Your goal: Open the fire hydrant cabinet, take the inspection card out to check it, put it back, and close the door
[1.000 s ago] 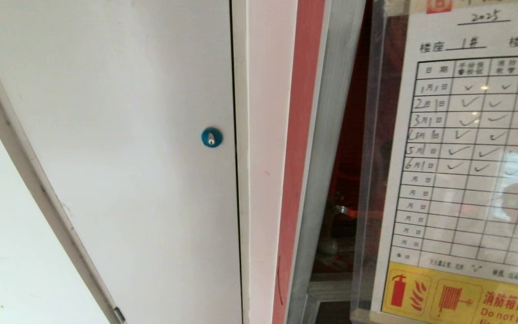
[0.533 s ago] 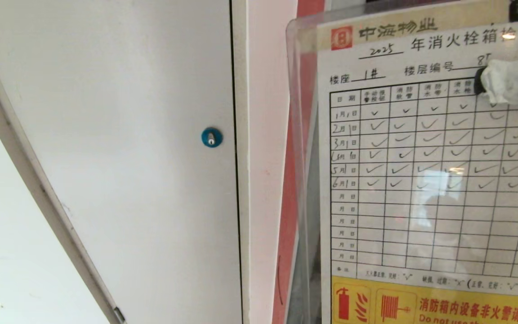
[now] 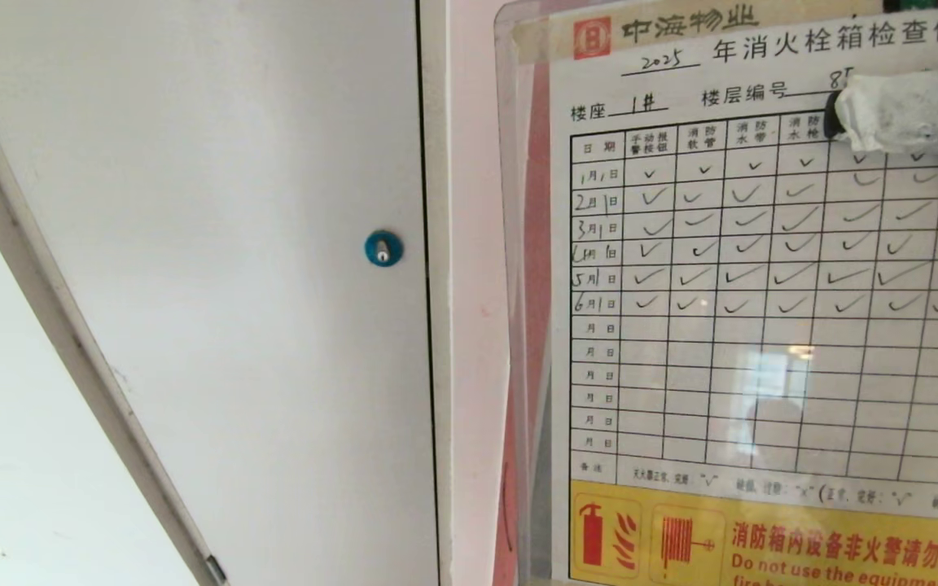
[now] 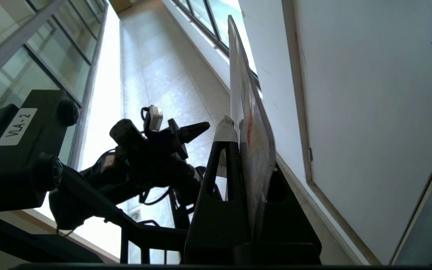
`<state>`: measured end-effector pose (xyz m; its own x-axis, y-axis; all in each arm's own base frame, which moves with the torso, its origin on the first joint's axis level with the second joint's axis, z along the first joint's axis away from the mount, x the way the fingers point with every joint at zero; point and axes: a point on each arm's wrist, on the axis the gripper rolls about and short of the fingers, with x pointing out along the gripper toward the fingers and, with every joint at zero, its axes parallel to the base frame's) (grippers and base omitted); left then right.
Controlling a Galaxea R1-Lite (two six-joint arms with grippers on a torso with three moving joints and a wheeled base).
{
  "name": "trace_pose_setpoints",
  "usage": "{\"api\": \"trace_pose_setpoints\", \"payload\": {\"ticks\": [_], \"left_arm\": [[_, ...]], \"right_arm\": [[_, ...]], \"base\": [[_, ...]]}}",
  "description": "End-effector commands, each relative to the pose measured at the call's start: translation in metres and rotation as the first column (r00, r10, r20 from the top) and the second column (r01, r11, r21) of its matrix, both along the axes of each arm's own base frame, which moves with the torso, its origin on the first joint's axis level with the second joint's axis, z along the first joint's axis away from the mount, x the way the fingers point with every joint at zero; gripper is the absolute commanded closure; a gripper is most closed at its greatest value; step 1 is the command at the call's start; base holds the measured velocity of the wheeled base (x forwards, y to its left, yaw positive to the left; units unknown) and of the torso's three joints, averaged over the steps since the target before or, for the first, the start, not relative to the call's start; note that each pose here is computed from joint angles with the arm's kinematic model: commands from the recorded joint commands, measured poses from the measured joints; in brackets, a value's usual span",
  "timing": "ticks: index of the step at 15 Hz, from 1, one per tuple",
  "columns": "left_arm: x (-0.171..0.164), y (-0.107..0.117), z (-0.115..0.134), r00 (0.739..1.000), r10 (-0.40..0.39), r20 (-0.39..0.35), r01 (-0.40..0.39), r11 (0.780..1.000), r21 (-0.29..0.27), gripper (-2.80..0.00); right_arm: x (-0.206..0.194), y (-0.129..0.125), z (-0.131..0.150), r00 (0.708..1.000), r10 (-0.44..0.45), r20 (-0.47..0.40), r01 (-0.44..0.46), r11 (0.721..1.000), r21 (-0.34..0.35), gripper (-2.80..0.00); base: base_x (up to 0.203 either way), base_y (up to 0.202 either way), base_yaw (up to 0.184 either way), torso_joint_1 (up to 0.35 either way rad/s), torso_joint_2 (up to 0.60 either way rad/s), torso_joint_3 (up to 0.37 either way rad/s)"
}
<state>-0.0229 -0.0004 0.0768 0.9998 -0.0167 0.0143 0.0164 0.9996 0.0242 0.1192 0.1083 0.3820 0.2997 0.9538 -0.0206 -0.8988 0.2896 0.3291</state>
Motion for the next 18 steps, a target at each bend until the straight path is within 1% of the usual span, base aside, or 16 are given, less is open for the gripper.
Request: {"api": "trace_pose_setpoints", "payload": {"ticks": [1, 4, 12, 14, 15, 16, 18], "left_arm": [[0.0, 0.0, -0.002, 1.0, 0.0, -0.005, 0.0, 1.0, 0.0, 0.0], [0.0, 0.0, -0.002, 1.0, 0.0, -0.005, 0.0, 1.0, 0.0, 0.0], [0.0, 0.0, -0.002, 1.0, 0.0, -0.005, 0.0, 1.0, -0.001, 0.0], [0.0, 0.0, -0.002, 1.0, 0.0, -0.005, 0.0, 1.0, 0.0, 0.0], [0.0, 0.0, -0.002, 1.0, 0.0, -0.005, 0.0, 1.0, -0.001, 0.0], [0.0, 0.0, -0.002, 1.0, 0.0, -0.005, 0.0, 1.0, 0.001, 0.0], [0.0, 0.0, -0.002, 1.0, 0.0, -0.005, 0.0, 1.0, -0.001, 0.0]], "right_arm": [[0.001, 0.001, -0.001, 1.0, 0.005, -0.009, -0.005, 1.0, -0.001, 0.0], [0.001, 0.001, 0.0, 1.0, 0.021, -0.001, -0.021, 1.0, 0.009, 0.0], [-0.001, 0.0, 0.004, 1.0, 0.027, 0.016, -0.027, 0.999, 0.021, 0.0], [-0.001, 0.0, 0.007, 0.999, 0.036, 0.021, -0.037, 0.998, 0.041, 0.0], [-0.001, 0.0, 0.009, 0.999, 0.042, 0.009, -0.043, 0.997, 0.065, 0.0], [-0.001, 0.0, 0.011, 0.998, 0.054, 0.014, -0.055, 0.995, 0.084, 0.0], [0.001, 0.002, 0.01, 0.998, 0.056, 0.009, -0.056, 0.995, 0.082, 0.0]], "base": [[0.0, 0.0, 0.0, 0.0, 0.0, 0.0], [0.0, 0.0, 0.0, 0.0, 0.0, 0.0], [0.0, 0.0, 0.0, 0.0, 0.0, 0.0], [0.0, 0.0, 0.0, 0.0, 0.0, 0.0], [0.0, 0.0, 0.0, 0.0, 0.0, 0.0], [0.0, 0.0, 0.0, 0.0, 0.0, 0.0], [0.0, 0.0, 0.0, 0.0, 0.0, 0.0]]}}
